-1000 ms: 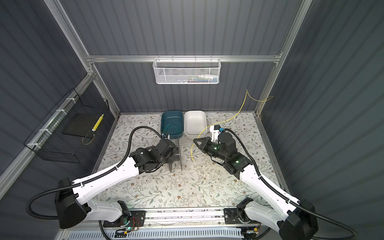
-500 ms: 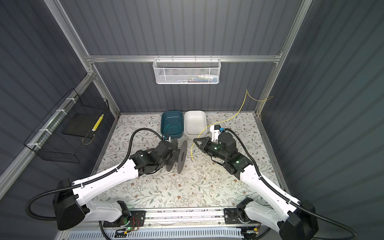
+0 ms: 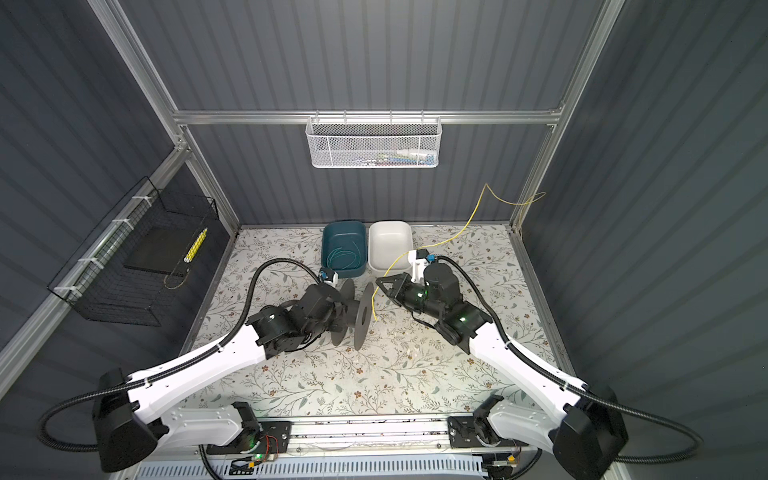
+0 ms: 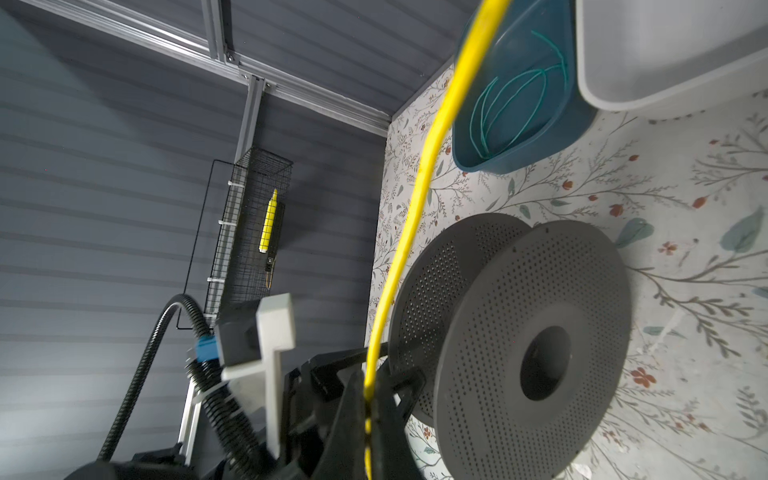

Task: Wrap the cables
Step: 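Carry the cable with the right gripper over the spool hub toward the left gripper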

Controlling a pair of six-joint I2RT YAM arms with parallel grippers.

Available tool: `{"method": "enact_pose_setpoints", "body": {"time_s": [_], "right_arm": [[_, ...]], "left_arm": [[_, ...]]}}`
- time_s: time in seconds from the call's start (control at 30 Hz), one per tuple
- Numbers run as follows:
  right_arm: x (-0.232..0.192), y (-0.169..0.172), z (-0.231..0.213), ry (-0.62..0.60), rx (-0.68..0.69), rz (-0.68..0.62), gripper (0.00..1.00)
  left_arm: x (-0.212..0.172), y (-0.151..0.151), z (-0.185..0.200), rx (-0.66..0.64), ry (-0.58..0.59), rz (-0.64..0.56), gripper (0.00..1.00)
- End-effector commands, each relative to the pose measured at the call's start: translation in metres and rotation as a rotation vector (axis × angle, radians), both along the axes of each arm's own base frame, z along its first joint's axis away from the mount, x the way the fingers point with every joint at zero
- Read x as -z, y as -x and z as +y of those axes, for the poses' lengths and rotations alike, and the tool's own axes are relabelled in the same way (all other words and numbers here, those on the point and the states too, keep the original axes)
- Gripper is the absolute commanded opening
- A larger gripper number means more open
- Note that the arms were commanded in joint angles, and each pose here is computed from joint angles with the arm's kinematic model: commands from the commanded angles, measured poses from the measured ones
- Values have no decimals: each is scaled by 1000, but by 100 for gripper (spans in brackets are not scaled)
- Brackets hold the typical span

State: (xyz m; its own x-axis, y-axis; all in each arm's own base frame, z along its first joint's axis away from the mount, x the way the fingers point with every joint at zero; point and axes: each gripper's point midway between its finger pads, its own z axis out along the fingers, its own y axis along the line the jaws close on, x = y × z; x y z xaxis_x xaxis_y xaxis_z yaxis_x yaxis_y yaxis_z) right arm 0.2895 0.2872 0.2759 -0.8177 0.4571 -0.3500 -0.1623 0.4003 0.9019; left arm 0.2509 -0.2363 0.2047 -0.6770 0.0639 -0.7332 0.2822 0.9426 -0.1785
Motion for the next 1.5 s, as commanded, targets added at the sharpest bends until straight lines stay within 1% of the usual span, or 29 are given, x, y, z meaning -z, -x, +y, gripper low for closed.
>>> {"method": "enact_pose_setpoints", "body": {"time_s": [0.0, 0.07, 0.13, 0.23, 0.3, 0.47, 0.7, 0.87, 0.97, 1.03, 1.47], "right_arm": [[-18, -13, 23, -50, 3, -47, 0], [-16, -23, 39, -71, -4, -38, 0], [-16, -29, 51, -74, -17, -38, 0], [-8, -35, 64, -43, -18, -31, 0], [3, -37, 71, -40, -27, -7, 0], [28, -34, 81, -20, -33, 32, 0], [41, -31, 89, -12, -51, 56, 0], [51, -26, 90, 6, -63, 70, 0], [55, -23, 90, 8, -65, 77, 0], [56, -21, 90, 9, -68, 76, 0], [56, -10, 83, 0, -77, 73, 0]], "left_arm": [[-12, 11, -3, 62, 115, -54, 47], [-16, 18, 0, 80, 174, -72, 49], [-20, 23, 5, 79, 204, -84, 51], [-22, 30, 6, 105, 248, -91, 55], [-21, 32, 7, 109, 256, -89, 57], [-14, 32, 7, 99, 266, -83, 57], [-11, 22, -2, 87, 246, -83, 56], [1, 13, 2, 2, 240, -49, 48], [3, 10, 9, -44, 247, -57, 47], [3, 10, 11, -53, 252, -61, 47], [3, 4, 4, -52, 268, -70, 47]]}}
